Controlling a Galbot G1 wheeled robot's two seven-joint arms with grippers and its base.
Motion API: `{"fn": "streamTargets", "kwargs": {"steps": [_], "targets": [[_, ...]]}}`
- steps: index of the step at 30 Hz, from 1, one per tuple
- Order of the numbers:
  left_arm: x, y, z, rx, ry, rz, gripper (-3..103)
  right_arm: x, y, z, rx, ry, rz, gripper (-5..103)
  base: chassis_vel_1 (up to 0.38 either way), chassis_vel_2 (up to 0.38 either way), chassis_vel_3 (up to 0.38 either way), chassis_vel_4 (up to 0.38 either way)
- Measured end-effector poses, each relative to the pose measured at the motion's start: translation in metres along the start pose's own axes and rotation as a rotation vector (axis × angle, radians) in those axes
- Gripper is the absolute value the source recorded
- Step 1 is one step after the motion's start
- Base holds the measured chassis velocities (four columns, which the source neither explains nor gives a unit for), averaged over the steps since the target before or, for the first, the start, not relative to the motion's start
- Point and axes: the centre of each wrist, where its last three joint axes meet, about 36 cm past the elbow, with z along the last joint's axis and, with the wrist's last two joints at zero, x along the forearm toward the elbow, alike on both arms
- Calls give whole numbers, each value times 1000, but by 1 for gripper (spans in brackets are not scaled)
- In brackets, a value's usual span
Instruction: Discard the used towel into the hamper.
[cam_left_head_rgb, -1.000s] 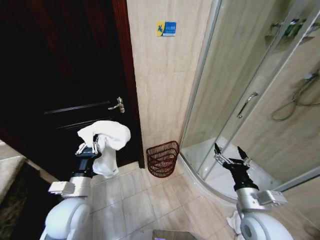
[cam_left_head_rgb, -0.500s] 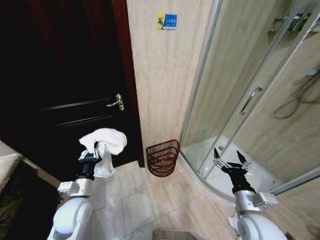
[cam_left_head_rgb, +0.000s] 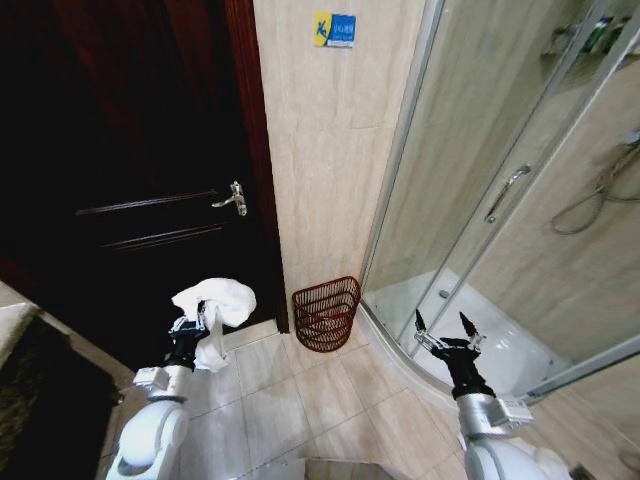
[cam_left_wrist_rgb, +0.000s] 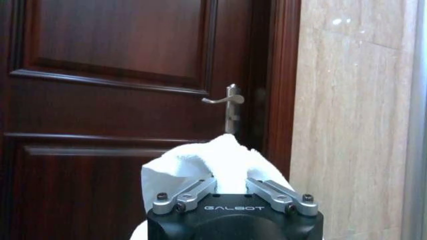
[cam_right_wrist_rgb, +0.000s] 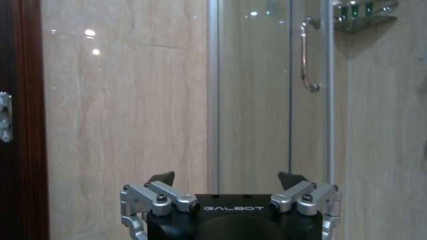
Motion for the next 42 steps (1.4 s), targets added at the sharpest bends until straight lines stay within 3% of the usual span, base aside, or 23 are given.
{"fn": "streamTargets", "kwargs": {"steps": [5,10,26,42], "targets": [[-5,-4,-3,11,13,11,2,-3,3,-2,34,-3,108,100,0,0,0,0],[-7,-7,-3,23,11,9,2,-3,5,-5,23,-10,161,100,0,0,0,0],[-5,-16,-7,33,34,34,2,2,-3,2,7,-32,152,100,0,0,0,0],[-3,-7,-4,8,3,57,2,11,1,-6,1,-68,135,100,0,0,0,0]]}}
